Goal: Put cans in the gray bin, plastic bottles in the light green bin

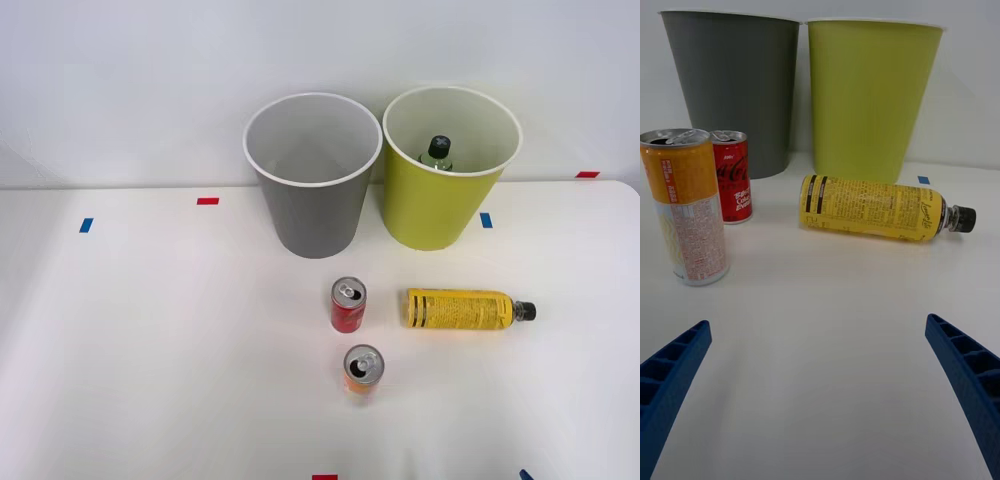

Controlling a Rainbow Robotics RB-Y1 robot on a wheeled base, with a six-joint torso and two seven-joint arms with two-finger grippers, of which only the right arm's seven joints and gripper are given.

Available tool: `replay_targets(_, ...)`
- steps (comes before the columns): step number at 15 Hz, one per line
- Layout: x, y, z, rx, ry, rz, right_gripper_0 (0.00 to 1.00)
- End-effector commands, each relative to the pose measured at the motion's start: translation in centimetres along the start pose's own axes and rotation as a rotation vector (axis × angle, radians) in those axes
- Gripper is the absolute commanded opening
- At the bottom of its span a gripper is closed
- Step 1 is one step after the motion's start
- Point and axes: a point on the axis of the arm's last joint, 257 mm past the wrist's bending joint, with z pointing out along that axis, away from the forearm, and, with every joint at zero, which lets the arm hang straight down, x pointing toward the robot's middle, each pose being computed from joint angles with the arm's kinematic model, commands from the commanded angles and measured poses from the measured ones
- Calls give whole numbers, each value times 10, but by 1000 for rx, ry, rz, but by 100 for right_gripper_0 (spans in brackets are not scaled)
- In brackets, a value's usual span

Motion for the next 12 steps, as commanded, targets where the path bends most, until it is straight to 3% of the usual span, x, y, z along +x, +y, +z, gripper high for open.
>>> replay_targets(1,0,0,0,0,0,0,99)
replay_targets(12,0,0,0,0,0,0,99)
